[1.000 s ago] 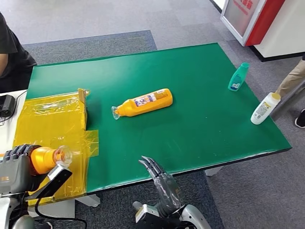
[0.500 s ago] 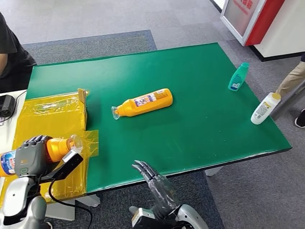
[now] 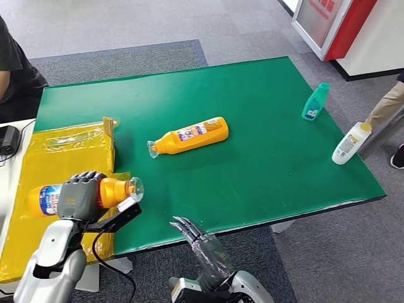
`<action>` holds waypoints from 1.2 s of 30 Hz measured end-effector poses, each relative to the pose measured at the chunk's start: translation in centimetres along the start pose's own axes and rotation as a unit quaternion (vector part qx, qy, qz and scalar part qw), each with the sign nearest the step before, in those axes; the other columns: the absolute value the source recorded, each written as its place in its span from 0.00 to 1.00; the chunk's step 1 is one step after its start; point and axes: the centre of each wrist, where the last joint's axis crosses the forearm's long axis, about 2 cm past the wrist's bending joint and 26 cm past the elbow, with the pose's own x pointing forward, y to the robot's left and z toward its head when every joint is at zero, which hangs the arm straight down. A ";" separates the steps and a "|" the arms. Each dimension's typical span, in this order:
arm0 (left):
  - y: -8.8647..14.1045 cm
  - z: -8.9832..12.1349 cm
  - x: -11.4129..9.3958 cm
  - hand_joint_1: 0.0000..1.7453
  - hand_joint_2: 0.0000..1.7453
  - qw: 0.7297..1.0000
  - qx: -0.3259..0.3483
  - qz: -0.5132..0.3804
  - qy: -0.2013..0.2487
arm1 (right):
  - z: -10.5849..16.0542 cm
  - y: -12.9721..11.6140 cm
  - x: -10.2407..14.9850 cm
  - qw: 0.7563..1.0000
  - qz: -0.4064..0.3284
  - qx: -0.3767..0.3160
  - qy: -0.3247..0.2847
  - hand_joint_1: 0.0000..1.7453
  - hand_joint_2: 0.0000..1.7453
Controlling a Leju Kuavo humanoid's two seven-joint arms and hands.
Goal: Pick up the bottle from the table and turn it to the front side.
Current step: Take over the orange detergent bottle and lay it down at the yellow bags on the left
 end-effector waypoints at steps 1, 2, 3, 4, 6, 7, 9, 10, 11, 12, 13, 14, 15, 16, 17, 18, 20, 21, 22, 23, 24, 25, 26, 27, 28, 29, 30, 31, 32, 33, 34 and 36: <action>-0.2 0.1 0.1 0.47 1.00 1.000 -0.004 -0.003 -0.004 | 0.0 0.0 0.0 1.000 -0.001 0.000 0.000 0.00 1.00; -0.4 0.1 0.2 0.47 1.00 1.000 -0.008 -0.005 -0.008 | 0.0 0.0 0.0 1.000 -0.001 0.001 0.001 0.00 1.00; -0.6 0.2 0.2 0.46 1.00 1.000 -0.013 -0.008 -0.011 | 0.0 0.0 0.0 1.000 -0.001 0.001 0.001 0.00 1.00; -0.8 0.3 0.2 0.43 1.00 1.000 -0.017 -0.011 -0.013 | 0.0 0.1 0.0 1.000 -0.002 0.001 0.001 0.00 1.00; -1.0 0.4 0.2 0.32 1.00 0.999 -0.025 -0.015 -0.015 | 0.0 0.1 0.0 1.000 -0.002 0.003 0.002 0.00 1.00; -1.1 0.4 0.2 0.26 1.00 0.999 -0.029 -0.017 -0.016 | 0.0 0.1 0.0 1.000 -0.002 0.003 0.002 0.00 1.00; -1.3 0.5 0.2 0.21 1.00 0.999 -0.038 -0.022 -0.013 | 0.0 0.1 0.0 1.000 -0.002 0.005 0.003 0.00 1.00; -1.5 0.5 0.1 0.18 1.00 0.999 -0.044 -0.024 -0.009 | 0.0 0.1 0.0 1.000 -0.002 0.006 0.004 0.00 1.00; -1.6 0.6 0.1 0.14 1.00 0.998 -0.051 -0.027 -0.003 | 0.0 0.1 0.0 1.000 -0.002 0.007 0.004 0.00 1.00; -1.7 0.6 0.1 0.09 1.00 0.998 -0.058 -0.030 0.003 | 0.0 0.1 0.0 1.000 -0.002 0.007 0.005 0.00 1.00; -1.9 0.6 0.0 0.04 1.00 0.997 -0.065 -0.033 0.011 | 0.0 0.1 0.0 1.000 -0.003 0.008 0.005 0.00 1.00; -2.0 0.7 0.0 0.01 1.00 0.997 -0.071 -0.035 0.019 | 0.1 0.1 0.0 1.000 -0.003 0.009 0.005 0.00 1.00; -2.1 0.7 -0.1 0.00 1.00 0.996 -0.077 -0.038 0.027 | 0.1 0.1 0.0 1.000 -0.003 0.009 0.006 0.00 1.00; -2.2 0.7 -0.2 0.00 1.00 0.995 -0.082 -0.040 0.034 | 0.1 0.1 0.0 1.000 -0.003 0.010 0.006 0.00 1.00; -2.2 0.7 -0.2 0.00 1.00 0.995 -0.086 -0.042 0.040 | 0.1 0.1 0.0 1.000 -0.003 0.010 0.006 0.00 1.00; -2.3 0.7 -0.3 0.00 1.00 0.994 -0.089 -0.044 0.044 | 0.1 0.1 0.0 1.000 -0.003 0.011 0.007 0.00 1.00; -2.4 0.7 -0.3 0.00 1.00 0.993 -0.092 -0.045 0.049 | 0.1 0.1 -0.1 1.000 -0.003 0.011 0.007 0.00 1.00; -2.4 0.7 -0.3 0.00 1.00 0.993 -0.093 -0.046 0.051 | 0.1 0.1 -0.1 1.000 -0.003 0.012 0.008 0.00 1.00; -2.4 0.7 -0.3 0.00 1.00 0.993 -0.094 -0.046 0.052 | 0.1 0.1 -0.1 1.000 -0.003 0.012 0.008 0.00 1.00; -2.4 0.7 -0.3 0.00 1.00 0.993 -0.094 -0.046 0.054 | 0.1 0.1 -0.1 1.000 -0.003 0.012 0.008 0.00 1.00; -2.4 0.7 -0.3 0.00 1.00 0.993 -0.094 -0.046 0.056 | 0.1 0.1 -0.1 1.000 -0.003 0.013 0.008 0.00 1.00; -2.4 0.7 -0.3 0.00 1.00 0.993 -0.094 -0.046 0.058 | 0.1 0.1 -0.1 1.000 -0.003 0.013 0.009 0.00 1.00; -2.4 0.7 -0.3 0.00 1.00 0.993 -0.094 -0.046 0.060 | 0.1 0.1 -0.1 1.000 -0.003 0.014 0.009 0.00 1.00; -2.4 0.7 -0.3 0.00 1.00 0.993 -0.094 -0.045 0.062 | 0.1 0.1 -0.1 1.000 -0.003 0.014 0.009 0.00 1.00; -2.4 0.7 -0.2 0.00 1.00 0.993 -0.094 -0.045 0.064 | 0.1 0.1 -0.1 1.000 -0.003 0.014 0.010 0.00 1.00; -2.4 0.7 -0.2 0.00 1.00 0.992 -0.094 -0.044 0.065 | 0.2 0.1 -0.1 1.000 -0.003 0.014 0.011 0.00 1.00; -2.4 0.7 -0.1 0.00 1.00 0.992 -0.094 -0.044 0.066 | 0.2 0.1 -0.1 1.000 -0.002 0.014 0.012 0.00 1.00; -2.4 0.7 -0.1 0.00 1.00 0.992 -0.094 -0.043 0.066 | 0.2 0.1 -0.1 1.000 -0.002 0.014 0.012 0.00 1.00; -2.4 0.7 -0.1 0.00 1.00 0.992 -0.094 -0.043 0.066 | 0.2 0.1 -0.1 1.000 -0.002 0.015 0.013 0.00 1.00; -2.4 0.7 0.0 0.00 1.00 0.992 -0.094 -0.042 0.066 | 0.2 0.1 -0.1 1.000 -0.002 0.015 0.013 0.00 1.00; -2.4 0.7 0.0 0.00 1.00 0.992 -0.094 -0.042 0.066 | 0.2 0.1 -0.1 1.000 -0.002 0.015 0.013 0.00 1.00; -2.4 0.8 0.0 0.00 1.00 0.993 -0.094 -0.041 0.065 | 0.2 0.1 -0.1 1.000 -0.002 0.015 0.013 0.00 1.00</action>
